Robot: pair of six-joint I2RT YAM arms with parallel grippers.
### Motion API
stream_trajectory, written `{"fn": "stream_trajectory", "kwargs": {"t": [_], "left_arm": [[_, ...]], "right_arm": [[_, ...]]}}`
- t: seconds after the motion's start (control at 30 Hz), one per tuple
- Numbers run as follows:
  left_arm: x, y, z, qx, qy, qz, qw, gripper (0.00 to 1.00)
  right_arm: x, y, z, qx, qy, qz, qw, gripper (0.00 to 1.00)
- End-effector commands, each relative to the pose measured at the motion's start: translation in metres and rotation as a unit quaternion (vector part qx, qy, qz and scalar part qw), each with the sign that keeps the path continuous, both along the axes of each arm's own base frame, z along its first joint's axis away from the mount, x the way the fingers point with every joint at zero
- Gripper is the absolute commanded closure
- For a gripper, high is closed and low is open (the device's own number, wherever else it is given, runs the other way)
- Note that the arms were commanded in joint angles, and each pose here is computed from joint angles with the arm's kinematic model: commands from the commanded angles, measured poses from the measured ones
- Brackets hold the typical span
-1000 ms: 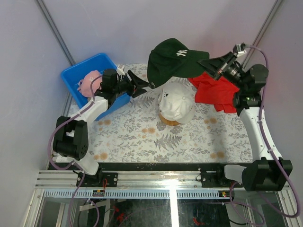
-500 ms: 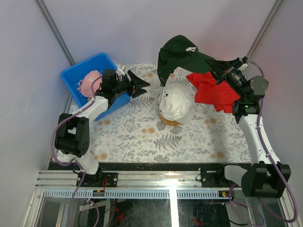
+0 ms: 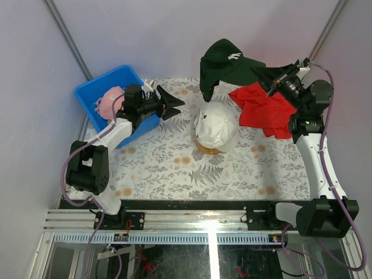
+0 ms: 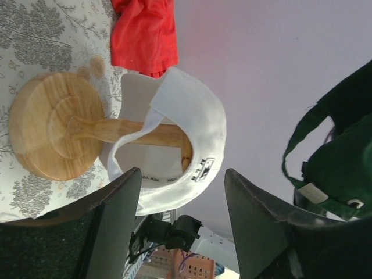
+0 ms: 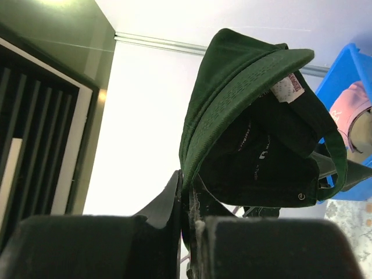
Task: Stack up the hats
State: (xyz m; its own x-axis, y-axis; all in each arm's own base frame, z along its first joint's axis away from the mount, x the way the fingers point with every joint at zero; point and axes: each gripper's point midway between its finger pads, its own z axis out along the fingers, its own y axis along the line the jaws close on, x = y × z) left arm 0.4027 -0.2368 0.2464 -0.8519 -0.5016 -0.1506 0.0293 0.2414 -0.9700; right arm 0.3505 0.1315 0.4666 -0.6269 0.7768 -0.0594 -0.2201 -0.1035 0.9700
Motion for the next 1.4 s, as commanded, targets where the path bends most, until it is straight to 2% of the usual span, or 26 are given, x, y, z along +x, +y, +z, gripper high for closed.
{"fn": "stream_trajectory", "kwargs": {"t": [0.0, 0.17, 0.5, 0.8, 1.23, 1.3, 1.37], "left_arm": [[0.01, 0.002, -0.019, 0.018, -0.007, -0.007, 1.0, 0.43], [0.015, -0.01, -0.053, 0.048, 0.003, -0.054, 0.997, 0.43], [0.003, -0.03, -0.076, 0.089, -0.018, -0.124, 0.988, 0.46], [-0.012, -0.048, -0.088, 0.098, -0.016, -0.151, 0.983, 0.48], [-0.004, -0.075, -0.095, 0.101, -0.015, -0.164, 0.981, 0.48], [-0.003, -0.079, -0.099, 0.103, -0.01, -0.163, 0.981, 0.54], [-0.002, -0.081, -0.104, 0.105, -0.002, -0.159, 0.982, 0.64]], "right_arm": [[-0.009, 0.002, 0.02, -0.049, -0.058, -0.006, 0.997, 1.0], [-0.004, 0.003, 0.017, -0.046, -0.058, 0.002, 0.997, 1.0], [0.007, 0.003, 0.008, -0.037, -0.048, 0.004, 0.998, 1.0], [0.013, 0.002, -0.002, -0.03, -0.039, 0.006, 0.999, 1.0], [0.013, 0.004, -0.016, -0.029, -0.028, 0.015, 0.999, 1.0], [0.013, 0.004, -0.018, -0.031, -0.026, 0.019, 0.999, 1.0], [0.013, 0.006, -0.019, -0.033, -0.027, 0.026, 0.999, 1.0]]}}
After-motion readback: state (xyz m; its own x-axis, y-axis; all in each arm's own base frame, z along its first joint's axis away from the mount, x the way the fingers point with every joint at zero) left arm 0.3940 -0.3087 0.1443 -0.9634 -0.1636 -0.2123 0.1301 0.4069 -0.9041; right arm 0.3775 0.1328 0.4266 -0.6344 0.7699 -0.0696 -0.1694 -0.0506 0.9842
